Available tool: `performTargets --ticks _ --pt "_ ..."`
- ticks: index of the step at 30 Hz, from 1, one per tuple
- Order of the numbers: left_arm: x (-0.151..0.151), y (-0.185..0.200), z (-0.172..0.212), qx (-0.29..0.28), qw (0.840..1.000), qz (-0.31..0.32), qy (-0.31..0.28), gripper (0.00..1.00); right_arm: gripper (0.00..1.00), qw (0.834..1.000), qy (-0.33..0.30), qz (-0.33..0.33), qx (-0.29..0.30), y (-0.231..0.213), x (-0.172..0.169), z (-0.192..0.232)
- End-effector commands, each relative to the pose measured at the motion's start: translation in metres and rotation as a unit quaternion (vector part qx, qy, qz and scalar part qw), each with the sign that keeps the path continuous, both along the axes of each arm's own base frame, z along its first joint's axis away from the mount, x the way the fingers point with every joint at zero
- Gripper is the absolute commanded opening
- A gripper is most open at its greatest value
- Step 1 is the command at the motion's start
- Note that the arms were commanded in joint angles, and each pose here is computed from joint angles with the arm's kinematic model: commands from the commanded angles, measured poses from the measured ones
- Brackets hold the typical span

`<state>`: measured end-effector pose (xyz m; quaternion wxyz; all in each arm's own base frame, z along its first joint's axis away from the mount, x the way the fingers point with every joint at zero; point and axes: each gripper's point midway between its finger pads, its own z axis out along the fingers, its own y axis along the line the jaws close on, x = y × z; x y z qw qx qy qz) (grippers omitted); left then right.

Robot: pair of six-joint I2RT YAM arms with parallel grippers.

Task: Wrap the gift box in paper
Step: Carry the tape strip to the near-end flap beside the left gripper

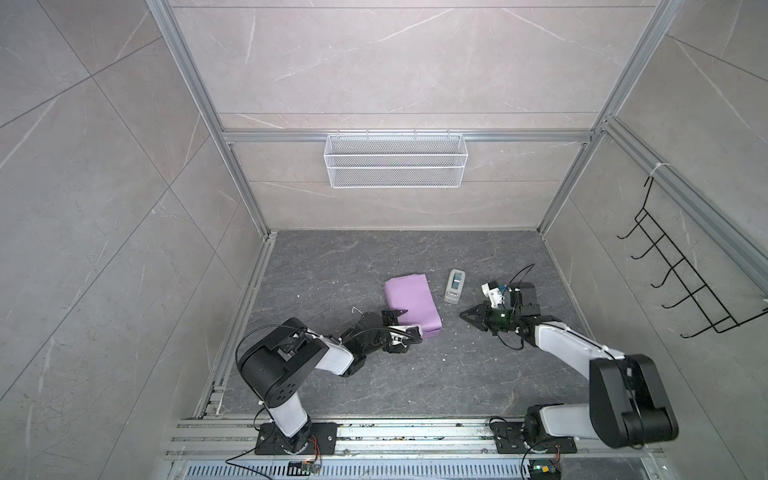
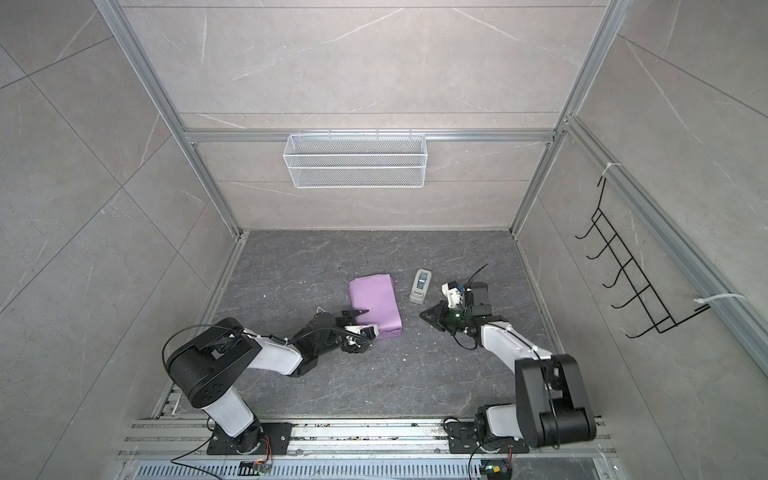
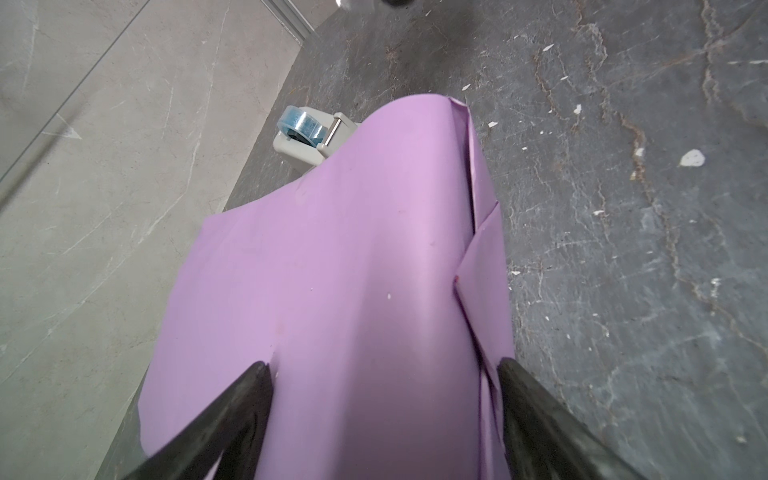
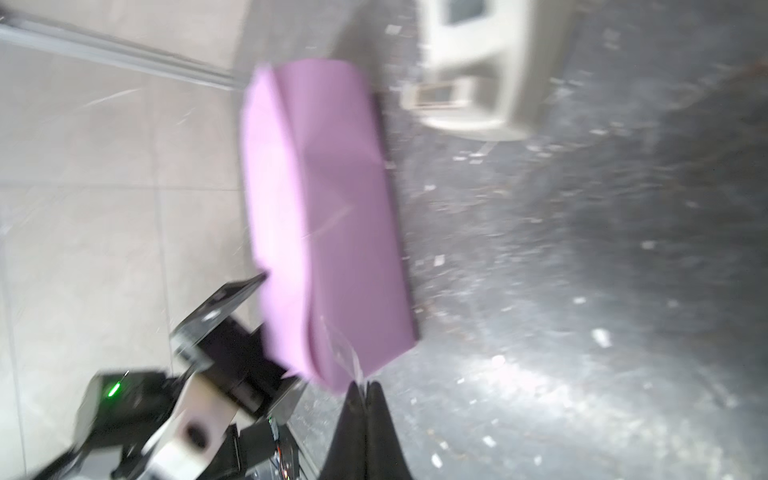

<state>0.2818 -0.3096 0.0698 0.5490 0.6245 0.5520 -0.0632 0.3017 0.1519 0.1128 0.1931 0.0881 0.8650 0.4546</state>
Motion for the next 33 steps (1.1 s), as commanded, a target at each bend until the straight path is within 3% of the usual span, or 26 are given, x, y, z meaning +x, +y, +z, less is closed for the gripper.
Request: performTargets --ticks 1,6,13,24,33 --pt "0.004 0.007 -0.016 0.012 0.999 0.021 0.027 0.84 0.00 0.997 -0.023 0.068 0.011 0.018 -0.036 0.014" --pt "0.004 0.007 -0.016 0.011 0.999 0.020 0.029 0.84 0.00 0.990 -0.073 0.117 0.005 0.046 -0.055 0.024" --pt "0.003 0.007 -0.015 0.009 0.999 0.021 0.029 0.84 0.00 0.983 -0.087 0.164 -0.009 0.089 -0.064 0.011" --pt "0.003 0.007 -0.013 0.007 0.999 0.021 0.029 0.84 0.00 0.980 -0.074 0.182 -0.020 0.130 -0.064 -0.018" --pt "0.003 0.007 -0.013 0.008 0.999 0.021 0.028 0.84 0.00 0.982 -0.071 0.171 -0.027 0.136 -0.058 -0.029"
